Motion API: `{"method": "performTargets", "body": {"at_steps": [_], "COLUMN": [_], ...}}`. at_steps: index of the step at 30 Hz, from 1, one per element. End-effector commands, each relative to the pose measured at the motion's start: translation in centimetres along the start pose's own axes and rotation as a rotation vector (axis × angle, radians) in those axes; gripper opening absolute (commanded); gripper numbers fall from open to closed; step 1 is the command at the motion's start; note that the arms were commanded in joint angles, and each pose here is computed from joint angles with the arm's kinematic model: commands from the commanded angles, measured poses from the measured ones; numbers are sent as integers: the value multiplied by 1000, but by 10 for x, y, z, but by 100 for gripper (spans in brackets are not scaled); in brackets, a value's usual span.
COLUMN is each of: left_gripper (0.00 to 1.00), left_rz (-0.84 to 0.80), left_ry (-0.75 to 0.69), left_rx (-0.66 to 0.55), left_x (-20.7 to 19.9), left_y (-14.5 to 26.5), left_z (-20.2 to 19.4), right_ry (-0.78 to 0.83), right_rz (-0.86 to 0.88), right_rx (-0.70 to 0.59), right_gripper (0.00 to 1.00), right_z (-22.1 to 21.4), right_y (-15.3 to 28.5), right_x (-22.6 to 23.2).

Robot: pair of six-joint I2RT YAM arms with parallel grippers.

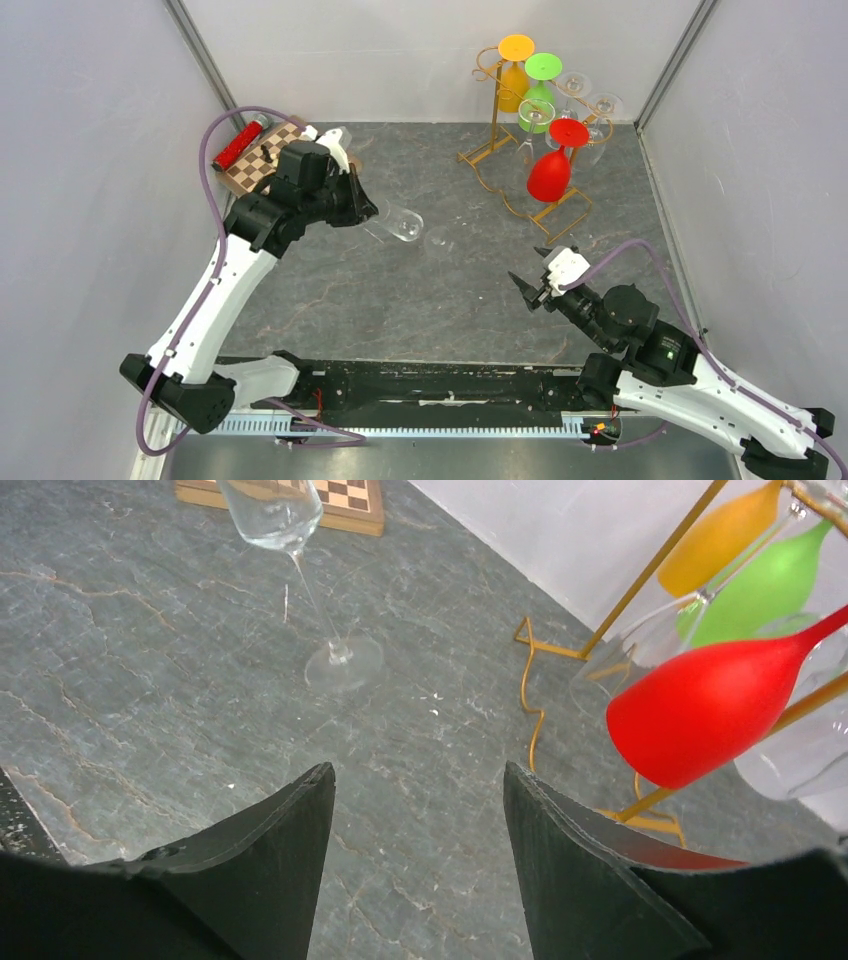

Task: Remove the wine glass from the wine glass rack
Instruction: Place the wine glass at the center of the board.

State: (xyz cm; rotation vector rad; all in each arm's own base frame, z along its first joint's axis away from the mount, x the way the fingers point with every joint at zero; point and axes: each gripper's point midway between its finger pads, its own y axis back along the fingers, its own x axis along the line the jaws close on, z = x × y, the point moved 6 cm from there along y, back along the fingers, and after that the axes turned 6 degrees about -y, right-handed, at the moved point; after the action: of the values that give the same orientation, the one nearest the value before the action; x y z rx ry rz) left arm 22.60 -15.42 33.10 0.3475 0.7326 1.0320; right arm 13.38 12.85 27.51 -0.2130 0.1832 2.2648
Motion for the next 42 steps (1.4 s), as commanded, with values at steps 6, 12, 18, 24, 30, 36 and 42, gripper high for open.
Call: {"method": "performTargets", "body": {"at_steps": [6,12,18,24,30,36,42], "left_gripper": [2,2,2,2,2,2,2], "left_rz": [332,470,542,606,653,675,697], "left_ry": [-99,-69,-24,8,26,27,26], "left_rx": [-59,-53,-16,25,70,97,124], "left_x": [33,64,92,117,132,139,145], "left_y": [14,16,9,2,-6,-11,-16], "left_z": [37,45,44,40,35,32,32], "right_ry": [-139,-158,-161,-154,-145,-137,-136], "right_rz": [7,51,79,102,104,105,95], "right_rx": [62,104,90,100,109,116,115], "right_gripper": [66,66,66,67,66,67,67], "right_z": [17,13,11,5,2,-1,1], "right_y": [5,2,3,3,3,2,2], "right_x": [2,10,13,17,17,18,16]}}
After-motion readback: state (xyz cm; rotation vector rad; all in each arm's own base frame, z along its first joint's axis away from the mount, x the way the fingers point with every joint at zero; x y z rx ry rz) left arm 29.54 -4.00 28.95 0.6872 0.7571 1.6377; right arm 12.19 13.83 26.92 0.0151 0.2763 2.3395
